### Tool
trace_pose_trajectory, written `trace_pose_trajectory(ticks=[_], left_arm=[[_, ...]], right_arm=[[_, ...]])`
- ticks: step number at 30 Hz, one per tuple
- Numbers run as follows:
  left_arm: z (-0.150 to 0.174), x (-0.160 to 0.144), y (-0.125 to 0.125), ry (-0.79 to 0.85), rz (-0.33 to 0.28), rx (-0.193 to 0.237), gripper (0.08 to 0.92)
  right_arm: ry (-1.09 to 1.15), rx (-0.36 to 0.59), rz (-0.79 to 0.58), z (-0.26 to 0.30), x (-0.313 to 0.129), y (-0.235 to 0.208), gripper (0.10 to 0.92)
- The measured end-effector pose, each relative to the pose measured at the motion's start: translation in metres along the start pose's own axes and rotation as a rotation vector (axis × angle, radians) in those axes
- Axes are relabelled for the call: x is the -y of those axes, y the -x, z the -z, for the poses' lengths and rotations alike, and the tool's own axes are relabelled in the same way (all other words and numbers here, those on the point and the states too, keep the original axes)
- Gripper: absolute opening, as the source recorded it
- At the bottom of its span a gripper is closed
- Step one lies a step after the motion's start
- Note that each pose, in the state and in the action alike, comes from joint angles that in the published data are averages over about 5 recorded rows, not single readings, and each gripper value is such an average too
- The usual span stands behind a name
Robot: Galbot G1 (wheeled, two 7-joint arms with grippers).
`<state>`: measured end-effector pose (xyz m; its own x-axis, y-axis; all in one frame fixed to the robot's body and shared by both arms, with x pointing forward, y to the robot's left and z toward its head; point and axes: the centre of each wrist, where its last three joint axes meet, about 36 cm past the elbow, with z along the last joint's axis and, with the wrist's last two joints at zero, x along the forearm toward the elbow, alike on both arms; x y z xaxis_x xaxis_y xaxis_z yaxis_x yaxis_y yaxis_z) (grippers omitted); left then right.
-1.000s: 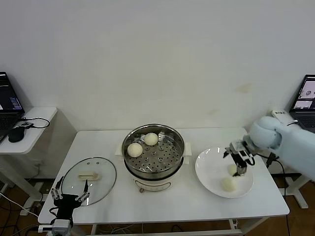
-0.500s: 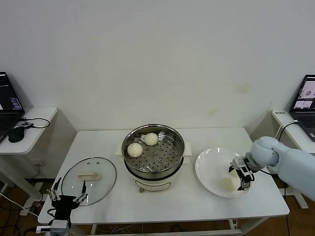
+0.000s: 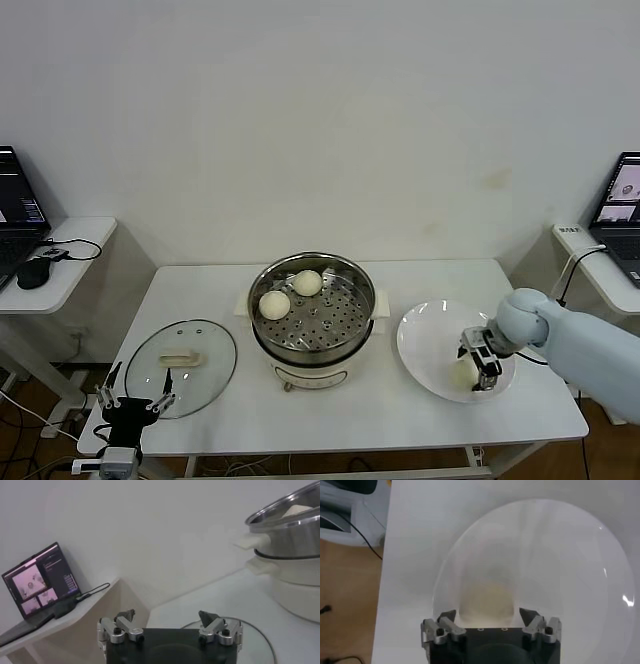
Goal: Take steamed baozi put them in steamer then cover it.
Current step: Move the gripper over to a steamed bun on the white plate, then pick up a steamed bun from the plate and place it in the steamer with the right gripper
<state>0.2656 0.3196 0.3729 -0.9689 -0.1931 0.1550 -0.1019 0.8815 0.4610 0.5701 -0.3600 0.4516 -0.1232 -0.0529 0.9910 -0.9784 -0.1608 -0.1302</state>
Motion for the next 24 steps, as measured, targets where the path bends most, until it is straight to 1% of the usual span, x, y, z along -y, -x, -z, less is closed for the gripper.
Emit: trace_pose_trajectory(ticks=[5, 12, 16, 24], left_arm=[[0.0, 0.0, 0.0, -0.001, 0.001, 0.0, 0.823], [0.002, 0.0, 0.001, -0.001, 0.003, 0.006, 0.823], [0.002, -0.001, 0.001, -0.001, 0.004, 0.009, 0.823], [0.005, -0.003, 0.002, -0.002, 0.005, 0.018, 0.823]], right_arm=[[-0.004, 0.005, -0.005, 0.002, 0.003, -0.001, 0.638], [0.0, 0.014, -0.021, 0.002, 0.012, -0.02, 0.628], [0.009, 0.027, -0.052, 0.002, 0.023, -0.046, 0.628], [0.008, 0.066, -0.14, 0.007, 0.056, -0.115, 0.628]])
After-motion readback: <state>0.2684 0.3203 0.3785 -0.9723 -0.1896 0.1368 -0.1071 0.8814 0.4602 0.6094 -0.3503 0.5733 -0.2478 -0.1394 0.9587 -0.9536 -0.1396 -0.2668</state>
